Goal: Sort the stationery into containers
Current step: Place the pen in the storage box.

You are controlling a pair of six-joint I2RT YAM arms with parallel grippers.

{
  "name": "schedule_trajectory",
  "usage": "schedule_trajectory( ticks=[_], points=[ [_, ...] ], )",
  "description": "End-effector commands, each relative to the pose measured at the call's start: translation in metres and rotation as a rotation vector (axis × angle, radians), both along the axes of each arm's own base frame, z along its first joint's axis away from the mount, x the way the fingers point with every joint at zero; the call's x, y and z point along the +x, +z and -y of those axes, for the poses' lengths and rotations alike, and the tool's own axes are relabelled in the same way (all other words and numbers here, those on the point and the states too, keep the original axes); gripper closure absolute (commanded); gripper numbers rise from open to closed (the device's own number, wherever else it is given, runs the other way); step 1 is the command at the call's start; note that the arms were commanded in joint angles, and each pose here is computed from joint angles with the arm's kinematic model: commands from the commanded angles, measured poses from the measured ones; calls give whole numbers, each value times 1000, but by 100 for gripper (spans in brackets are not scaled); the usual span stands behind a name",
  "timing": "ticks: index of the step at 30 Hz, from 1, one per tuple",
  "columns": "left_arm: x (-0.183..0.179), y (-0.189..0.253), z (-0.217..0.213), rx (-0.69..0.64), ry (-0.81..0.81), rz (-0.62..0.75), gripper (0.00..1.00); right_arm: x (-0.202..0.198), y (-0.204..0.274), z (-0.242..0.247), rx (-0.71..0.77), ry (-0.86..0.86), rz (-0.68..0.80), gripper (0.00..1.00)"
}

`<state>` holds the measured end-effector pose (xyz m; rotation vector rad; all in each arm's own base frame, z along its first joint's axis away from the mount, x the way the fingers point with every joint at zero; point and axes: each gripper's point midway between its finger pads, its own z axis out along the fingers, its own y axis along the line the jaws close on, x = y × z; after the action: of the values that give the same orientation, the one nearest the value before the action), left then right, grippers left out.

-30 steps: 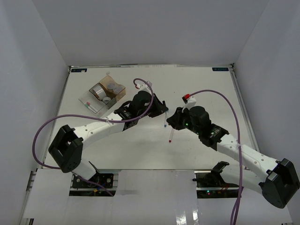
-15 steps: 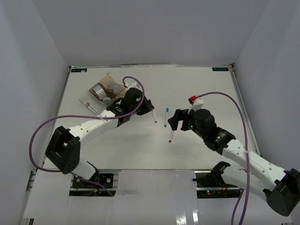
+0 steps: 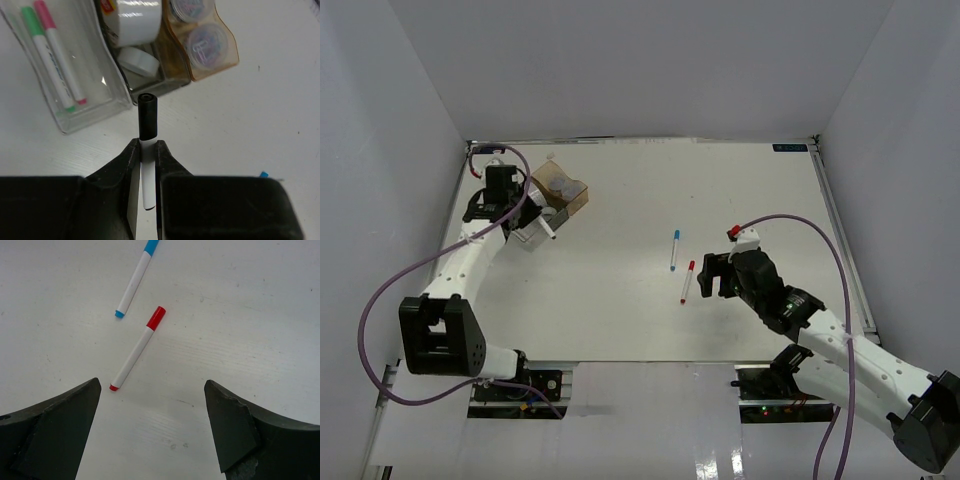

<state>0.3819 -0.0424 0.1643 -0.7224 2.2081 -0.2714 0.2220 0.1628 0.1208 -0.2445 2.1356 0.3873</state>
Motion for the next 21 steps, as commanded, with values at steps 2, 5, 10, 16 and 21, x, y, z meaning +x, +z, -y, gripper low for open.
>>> schedule_trajectory(
  ticks=[2, 5, 10, 16, 21],
  points=[
    [15, 17, -52, 30, 63, -3, 94, 1, 1, 3, -12, -2, 27, 10],
    [27, 6, -71, 21, 102, -34, 92, 1, 0, 6, -28, -4, 38, 10],
    [48, -8, -88, -9, 129, -70, 86, 1, -3, 9, -42, -5, 42, 10],
    [65, -30, -97, -25, 147, -120, 81, -1, -7, 12, -50, -5, 39, 10],
    [69, -38, -95, -57, 129, -139, 71, -2, -11, 12, -56, -1, 30, 10]
  ],
)
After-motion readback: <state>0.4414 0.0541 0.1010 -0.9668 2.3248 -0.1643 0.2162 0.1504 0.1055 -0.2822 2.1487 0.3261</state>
